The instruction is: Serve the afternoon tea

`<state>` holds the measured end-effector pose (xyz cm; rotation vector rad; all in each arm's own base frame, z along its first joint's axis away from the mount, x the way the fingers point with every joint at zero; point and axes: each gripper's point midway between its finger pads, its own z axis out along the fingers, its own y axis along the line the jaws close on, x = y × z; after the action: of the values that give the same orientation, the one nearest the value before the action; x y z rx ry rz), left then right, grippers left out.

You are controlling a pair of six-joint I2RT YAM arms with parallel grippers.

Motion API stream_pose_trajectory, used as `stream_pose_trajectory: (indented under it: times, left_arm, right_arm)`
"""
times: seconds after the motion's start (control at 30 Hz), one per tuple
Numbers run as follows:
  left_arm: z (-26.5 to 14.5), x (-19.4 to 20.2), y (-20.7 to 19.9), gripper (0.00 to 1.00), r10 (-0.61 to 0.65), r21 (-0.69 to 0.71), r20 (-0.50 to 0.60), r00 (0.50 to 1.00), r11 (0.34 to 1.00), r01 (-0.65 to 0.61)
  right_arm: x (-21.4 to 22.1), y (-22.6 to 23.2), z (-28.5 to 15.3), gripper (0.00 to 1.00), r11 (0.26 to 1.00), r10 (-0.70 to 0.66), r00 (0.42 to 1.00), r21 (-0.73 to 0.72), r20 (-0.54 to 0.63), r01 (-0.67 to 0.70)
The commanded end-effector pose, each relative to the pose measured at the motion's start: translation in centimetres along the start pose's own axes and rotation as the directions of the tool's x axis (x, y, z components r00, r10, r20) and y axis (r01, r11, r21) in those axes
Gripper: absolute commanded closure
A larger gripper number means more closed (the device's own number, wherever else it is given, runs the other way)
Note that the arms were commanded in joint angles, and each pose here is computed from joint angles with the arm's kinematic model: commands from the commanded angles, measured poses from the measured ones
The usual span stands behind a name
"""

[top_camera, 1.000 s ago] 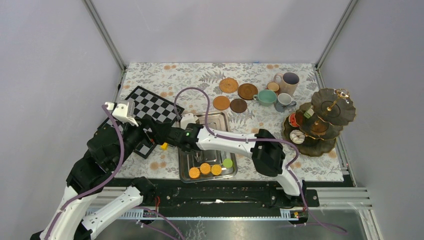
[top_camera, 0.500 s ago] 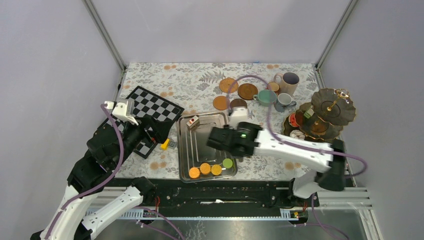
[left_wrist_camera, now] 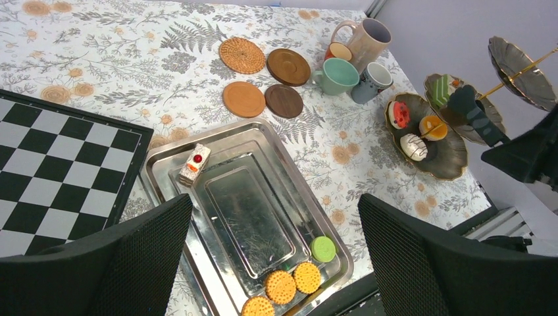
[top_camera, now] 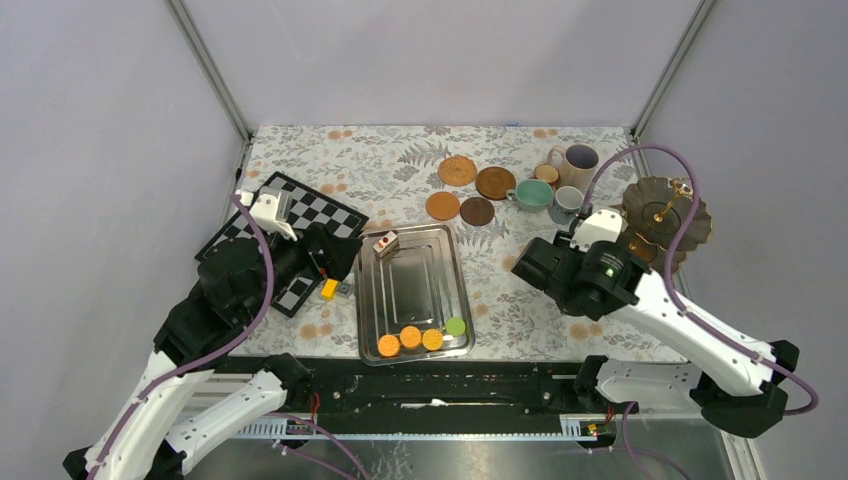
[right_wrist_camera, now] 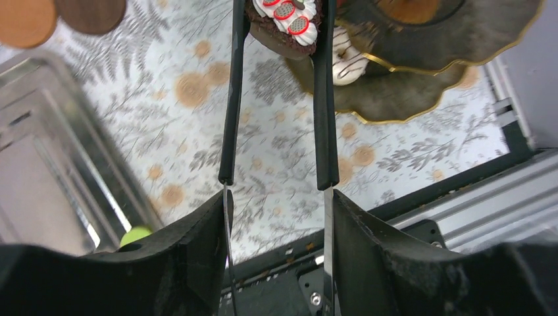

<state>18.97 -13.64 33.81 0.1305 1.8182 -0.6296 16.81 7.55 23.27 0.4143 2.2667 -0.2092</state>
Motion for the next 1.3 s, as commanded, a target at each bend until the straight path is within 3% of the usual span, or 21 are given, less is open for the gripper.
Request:
stream_pose_trajectory:
  times: [0.0,0.33,1.27]
  left_arm:
    - [0.1,-1.6,-1.4,0.01,-0.019,0.056,0.052,0.998,0.998,0.016]
    - [-0.7,-1.7,-0.9,0.01,-0.014,0.035,0.050,0.999,0.999,0.012]
    - [0.1,-1.1,-0.9,0.01,-0.001,0.033,0.028,1.000,0.999,0.000]
  right_arm:
    - [-3.2,-1.0,1.4,0.54,0.991,-0.024,0.993,0.134,0.118,0.008]
    - [-3.6,-2.1,4.7,0.53,0.970,-0.004,0.995,0.241,0.103,-0.021]
    - [-0.9,-6.3,5.3,0.47,0.950,0.028,0.998,0.309,0.052,-0.043]
